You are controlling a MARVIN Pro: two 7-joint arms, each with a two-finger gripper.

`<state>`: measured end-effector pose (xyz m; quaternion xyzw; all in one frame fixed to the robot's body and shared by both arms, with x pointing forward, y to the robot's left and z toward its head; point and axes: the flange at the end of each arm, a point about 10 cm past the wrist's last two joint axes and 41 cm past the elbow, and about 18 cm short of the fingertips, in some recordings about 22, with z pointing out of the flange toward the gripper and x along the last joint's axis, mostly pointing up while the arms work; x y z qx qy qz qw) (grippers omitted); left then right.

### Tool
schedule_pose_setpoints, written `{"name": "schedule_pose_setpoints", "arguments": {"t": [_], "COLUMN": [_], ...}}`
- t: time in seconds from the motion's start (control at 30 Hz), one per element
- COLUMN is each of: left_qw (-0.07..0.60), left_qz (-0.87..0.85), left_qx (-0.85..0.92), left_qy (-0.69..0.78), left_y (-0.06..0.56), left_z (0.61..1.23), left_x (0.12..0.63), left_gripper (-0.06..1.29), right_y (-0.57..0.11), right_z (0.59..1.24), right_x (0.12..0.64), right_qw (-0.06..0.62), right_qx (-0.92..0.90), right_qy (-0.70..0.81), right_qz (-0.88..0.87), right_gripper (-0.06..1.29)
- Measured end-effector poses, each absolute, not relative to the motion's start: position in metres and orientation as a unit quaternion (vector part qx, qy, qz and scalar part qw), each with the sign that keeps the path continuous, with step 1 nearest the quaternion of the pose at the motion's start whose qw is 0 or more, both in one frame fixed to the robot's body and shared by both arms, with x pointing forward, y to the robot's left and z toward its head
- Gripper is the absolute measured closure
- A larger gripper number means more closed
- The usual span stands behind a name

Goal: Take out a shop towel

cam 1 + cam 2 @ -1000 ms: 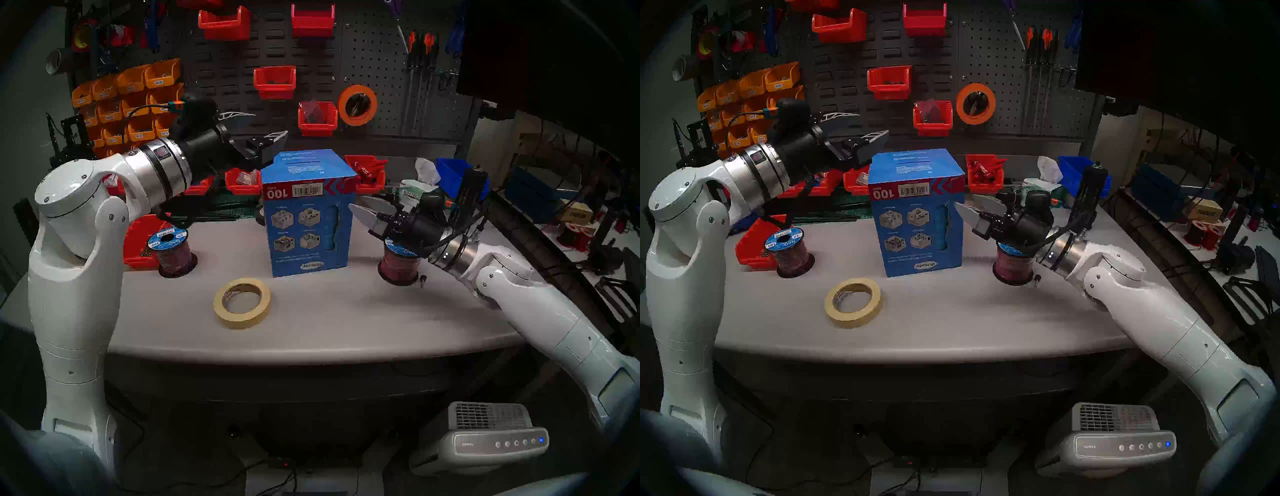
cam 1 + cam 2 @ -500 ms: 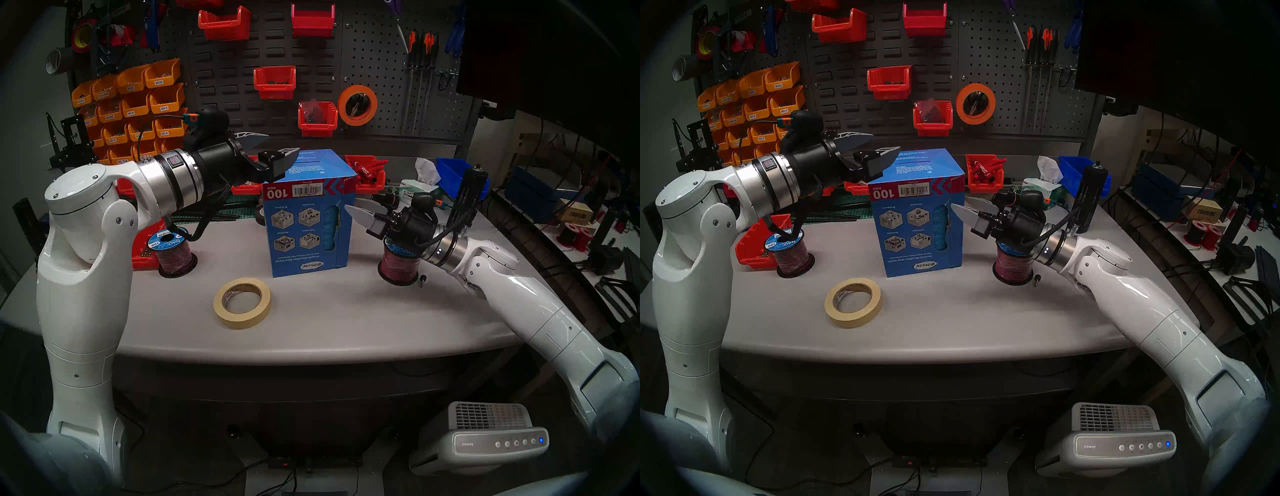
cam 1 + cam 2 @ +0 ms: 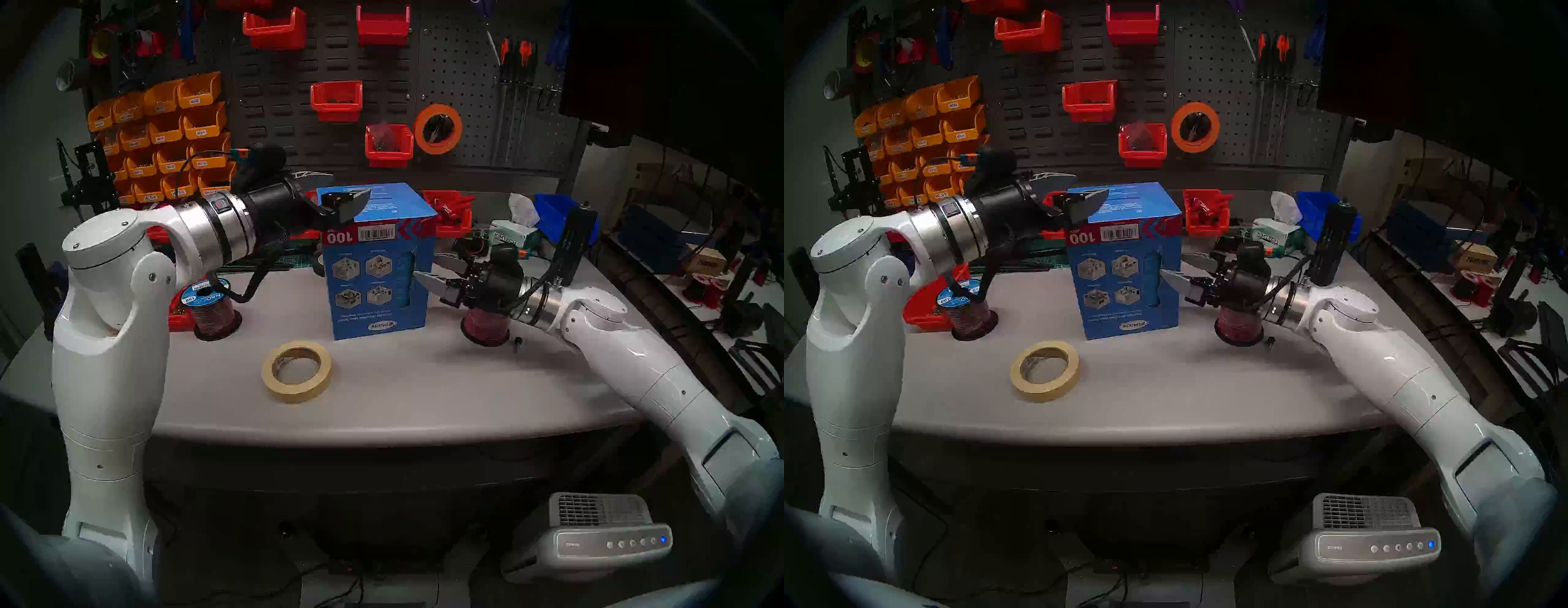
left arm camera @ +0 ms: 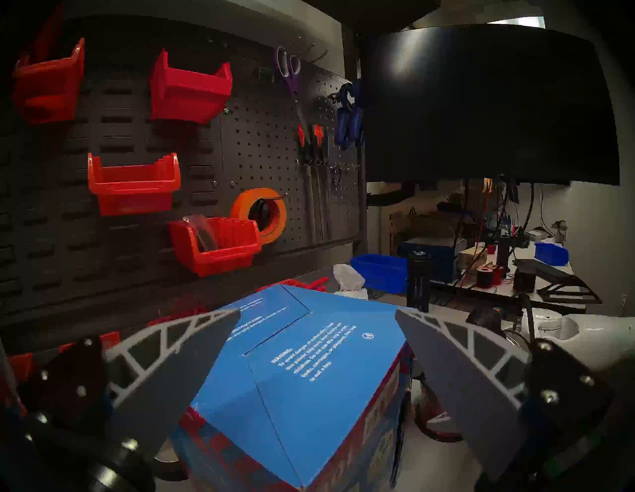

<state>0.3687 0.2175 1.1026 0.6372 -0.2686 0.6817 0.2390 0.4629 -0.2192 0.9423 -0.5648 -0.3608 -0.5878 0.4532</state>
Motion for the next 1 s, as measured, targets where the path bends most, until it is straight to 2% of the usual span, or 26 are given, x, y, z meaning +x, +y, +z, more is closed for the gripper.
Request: {"name": "schedule_pose_setpoints", "arguments": {"t": [1.0], "left_qw": [0.259], "left_qz": [0.68], "left_qx": [0.632], "left_qy": [-0.265], "left_y": [0.22], "left_z": [1.099], "left_x": [0.362], "left_gripper": [0.0], "right_y": [-0.193], "right_z": [0.96], "right_x": [0.475], "right_qw": [0.403], "right_qx": [-0.575], "right_qy": [-0.407], "right_qz": [-0.584], "right_gripper": [-0.01]}}
